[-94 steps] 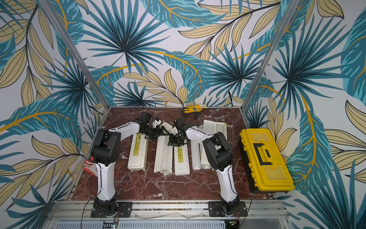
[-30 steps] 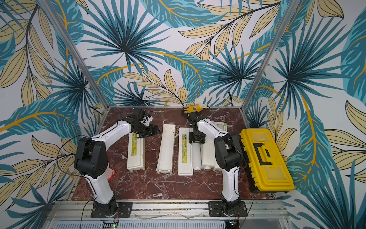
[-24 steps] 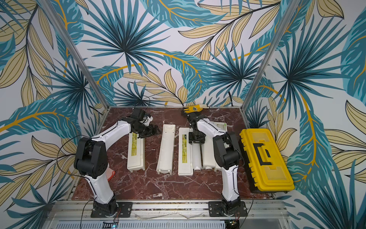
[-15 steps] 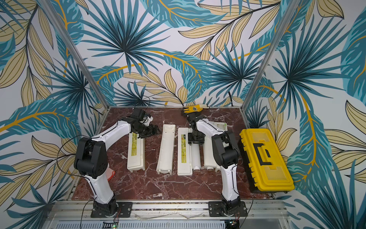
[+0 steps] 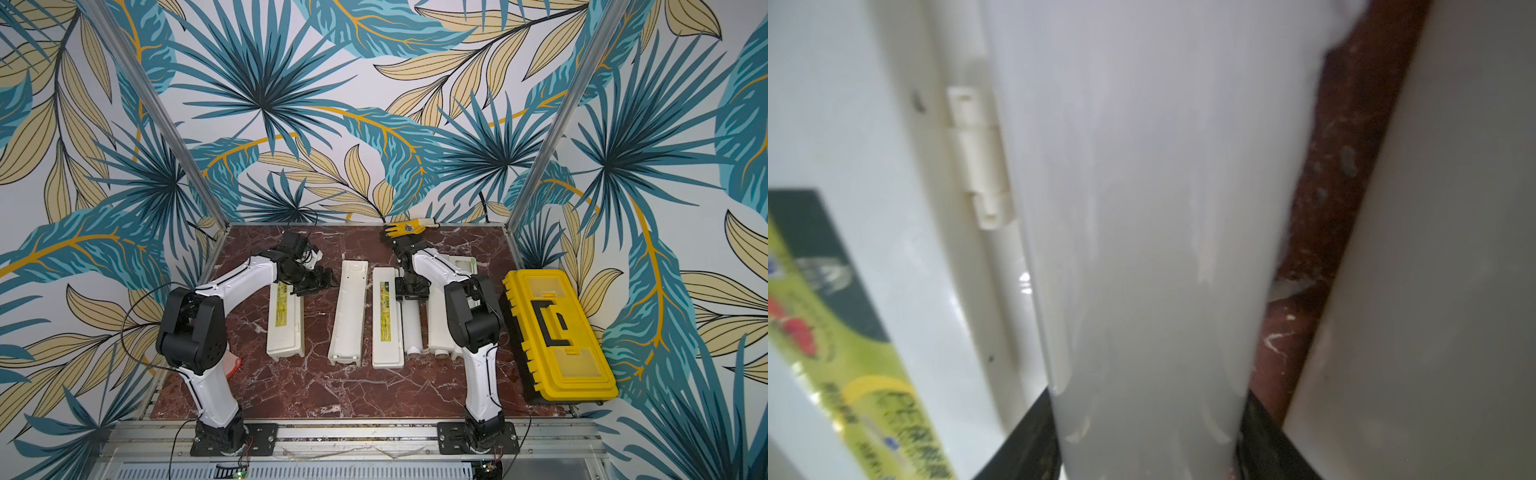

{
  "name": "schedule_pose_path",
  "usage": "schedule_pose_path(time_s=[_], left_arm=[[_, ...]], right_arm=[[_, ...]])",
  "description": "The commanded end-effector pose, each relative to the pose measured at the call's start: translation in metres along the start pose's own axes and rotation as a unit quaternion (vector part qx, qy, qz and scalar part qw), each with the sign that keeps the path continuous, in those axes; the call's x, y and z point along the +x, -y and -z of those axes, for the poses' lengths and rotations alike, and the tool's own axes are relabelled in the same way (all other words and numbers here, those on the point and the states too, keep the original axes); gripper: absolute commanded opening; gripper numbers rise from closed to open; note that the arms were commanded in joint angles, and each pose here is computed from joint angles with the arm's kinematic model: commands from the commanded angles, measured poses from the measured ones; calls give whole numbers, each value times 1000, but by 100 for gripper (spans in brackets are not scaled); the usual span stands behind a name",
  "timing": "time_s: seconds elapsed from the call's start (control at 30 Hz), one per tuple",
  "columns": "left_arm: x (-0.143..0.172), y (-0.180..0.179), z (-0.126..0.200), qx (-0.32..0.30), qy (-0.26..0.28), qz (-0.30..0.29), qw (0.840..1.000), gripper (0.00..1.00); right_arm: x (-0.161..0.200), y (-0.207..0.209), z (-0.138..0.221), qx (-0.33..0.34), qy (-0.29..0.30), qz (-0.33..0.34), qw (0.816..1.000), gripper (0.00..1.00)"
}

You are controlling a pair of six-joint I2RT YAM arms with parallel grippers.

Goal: Put plastic wrap rolls into dispensers
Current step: Pick up the plastic wrap from the center of the board, then adjust the plastic wrap cutting box at the center of the board.

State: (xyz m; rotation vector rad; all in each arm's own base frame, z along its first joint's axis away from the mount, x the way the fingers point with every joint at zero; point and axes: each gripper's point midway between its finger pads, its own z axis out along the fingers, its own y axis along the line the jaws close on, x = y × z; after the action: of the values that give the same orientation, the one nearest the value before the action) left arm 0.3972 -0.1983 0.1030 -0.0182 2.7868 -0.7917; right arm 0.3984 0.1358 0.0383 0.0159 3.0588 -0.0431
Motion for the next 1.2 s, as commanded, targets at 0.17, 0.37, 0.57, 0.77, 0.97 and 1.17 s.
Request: schedule_pose_path(time_s=[0.17, 0.37, 0.57, 0.77, 0.97, 1.17], left_arm=[[20, 5, -4, 3, -21, 5, 1000, 85], [22, 8, -4, 13, -25, 8, 1000, 85], [28, 11, -7, 28, -29, 24, 999, 84], [35, 23, -4, 74, -19, 59, 995, 82], [49, 37, -4, 106, -24, 83, 991, 81], [73, 48, -17, 117, -65, 84, 987, 83]], right_arm=[[11, 20, -48, 50, -34, -23, 998, 62], [12, 15, -52, 39, -39, -18, 998, 58], [8, 8, -20, 6, -7, -18, 1000, 42], [-3, -5, 56, -62, 62, -37, 995, 37], [-1, -19, 98, -123, 84, -49, 988, 37], [-1, -23, 115, -141, 97, -50, 984, 37]])
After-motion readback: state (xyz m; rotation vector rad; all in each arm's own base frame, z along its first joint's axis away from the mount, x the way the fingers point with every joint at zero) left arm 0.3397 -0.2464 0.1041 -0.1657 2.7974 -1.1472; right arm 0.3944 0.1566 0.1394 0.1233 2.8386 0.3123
